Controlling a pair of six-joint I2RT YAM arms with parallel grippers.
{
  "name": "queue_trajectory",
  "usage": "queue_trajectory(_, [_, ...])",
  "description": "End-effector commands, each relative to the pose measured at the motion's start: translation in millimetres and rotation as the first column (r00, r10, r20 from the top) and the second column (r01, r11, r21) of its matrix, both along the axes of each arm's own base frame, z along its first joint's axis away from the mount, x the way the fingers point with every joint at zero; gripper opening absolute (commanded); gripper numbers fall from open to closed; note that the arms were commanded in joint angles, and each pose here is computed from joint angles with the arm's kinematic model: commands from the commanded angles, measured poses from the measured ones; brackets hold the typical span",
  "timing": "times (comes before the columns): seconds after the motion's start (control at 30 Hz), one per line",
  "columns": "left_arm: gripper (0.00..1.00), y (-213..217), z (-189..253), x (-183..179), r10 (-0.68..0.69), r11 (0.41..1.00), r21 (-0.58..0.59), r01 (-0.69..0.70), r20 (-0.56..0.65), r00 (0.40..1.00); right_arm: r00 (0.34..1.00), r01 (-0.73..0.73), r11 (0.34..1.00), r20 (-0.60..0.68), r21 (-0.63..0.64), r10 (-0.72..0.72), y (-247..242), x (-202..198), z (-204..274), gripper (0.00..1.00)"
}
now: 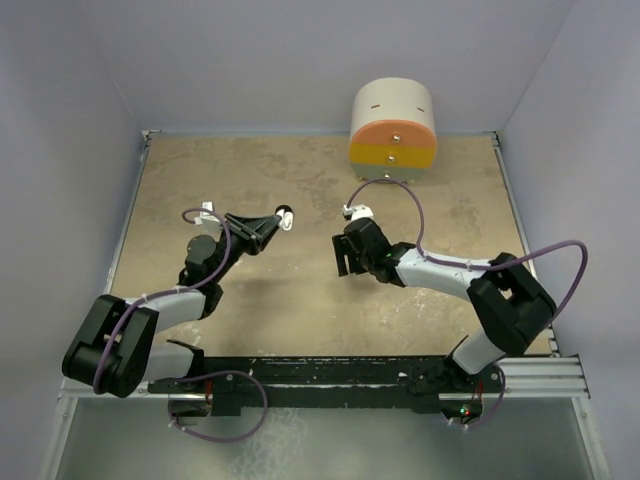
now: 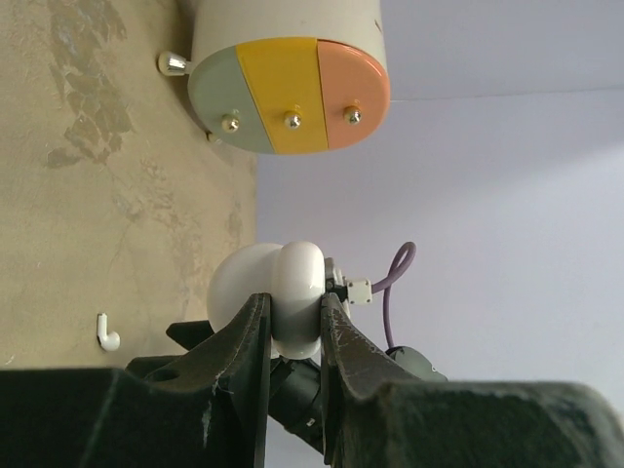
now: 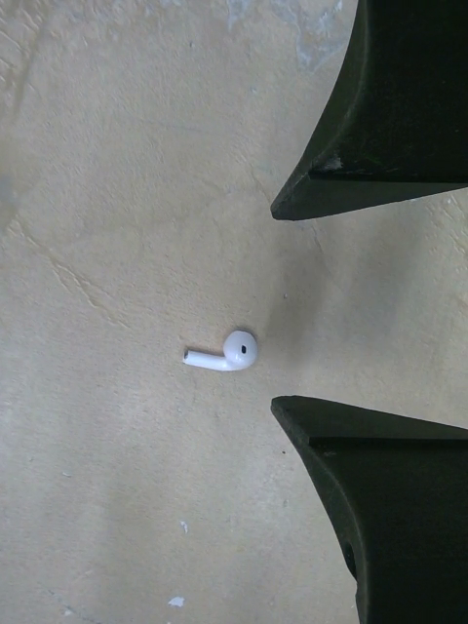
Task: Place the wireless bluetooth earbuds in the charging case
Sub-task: Pick up the earbud from the center of the board.
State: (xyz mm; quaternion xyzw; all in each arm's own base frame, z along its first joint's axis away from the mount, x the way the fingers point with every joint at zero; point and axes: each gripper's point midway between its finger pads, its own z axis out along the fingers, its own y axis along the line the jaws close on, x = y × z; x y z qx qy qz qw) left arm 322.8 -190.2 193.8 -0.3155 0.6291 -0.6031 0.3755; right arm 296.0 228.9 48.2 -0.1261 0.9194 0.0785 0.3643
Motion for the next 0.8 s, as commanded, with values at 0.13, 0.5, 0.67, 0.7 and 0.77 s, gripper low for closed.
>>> queue_trajectory(0.13, [0.0,1,6,-3,-0.008,1.0,-0.003,0.008,0.035,0.999,0.999,0.054,0.998,-0.007,-0.02,-0.054,2,0,-15,0.74])
queue_trajectory(0.5, [0.0,1,0,0,-0.008,1.0,0.002,0.008,0.024,1.0,0.999,-0.037,0.999,0.017,0.031,0.036,25,8,-12,0.74])
queue_trajectory(0.67, [0.0,3,-1,-1,-0.006,1.0,0.002,0.006,0.022,1.0,0.997,-0.076,0.996,0.021,0.038,0.075,38,15,-15,0.74])
queue_trajectory(0.7, [0.0,4,-1,-1,-0.004,1.0,0.003,0.004,0.022,1.0,0.997,-0.081,0.996,0.021,0.039,0.08,39,17,-16,0.74])
queue_trajectory(0.77, [0.0,4,-2,-1,-0.003,1.0,0.003,0.003,0.021,1.0,0.996,-0.092,0.995,0.024,0.037,0.092,43,19,-17,0.74])
